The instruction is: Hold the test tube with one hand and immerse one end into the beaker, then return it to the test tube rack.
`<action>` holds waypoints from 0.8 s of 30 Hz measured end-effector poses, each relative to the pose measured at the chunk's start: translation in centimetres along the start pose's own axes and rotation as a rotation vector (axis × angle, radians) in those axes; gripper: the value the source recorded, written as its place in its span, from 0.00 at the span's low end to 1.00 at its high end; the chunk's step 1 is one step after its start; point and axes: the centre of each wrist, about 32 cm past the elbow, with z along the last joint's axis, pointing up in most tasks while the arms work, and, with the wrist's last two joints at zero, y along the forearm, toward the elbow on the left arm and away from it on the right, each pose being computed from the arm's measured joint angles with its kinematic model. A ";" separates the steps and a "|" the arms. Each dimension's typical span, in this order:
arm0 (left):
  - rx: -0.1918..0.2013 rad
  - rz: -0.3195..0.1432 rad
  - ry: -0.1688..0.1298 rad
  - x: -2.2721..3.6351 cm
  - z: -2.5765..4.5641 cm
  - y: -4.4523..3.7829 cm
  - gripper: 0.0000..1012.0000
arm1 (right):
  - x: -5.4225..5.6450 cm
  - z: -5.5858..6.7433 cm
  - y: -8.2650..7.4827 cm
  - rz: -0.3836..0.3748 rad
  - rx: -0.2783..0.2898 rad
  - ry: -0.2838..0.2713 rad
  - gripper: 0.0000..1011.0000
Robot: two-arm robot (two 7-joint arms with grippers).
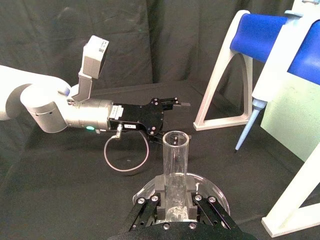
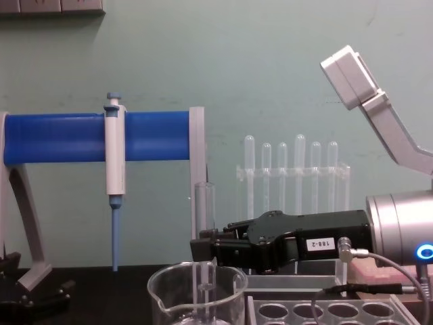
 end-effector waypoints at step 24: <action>0.000 0.000 0.000 0.00 0.00 0.00 0.99 | 0.0 0.2 0.0 0.002 -0.003 -0.007 0.22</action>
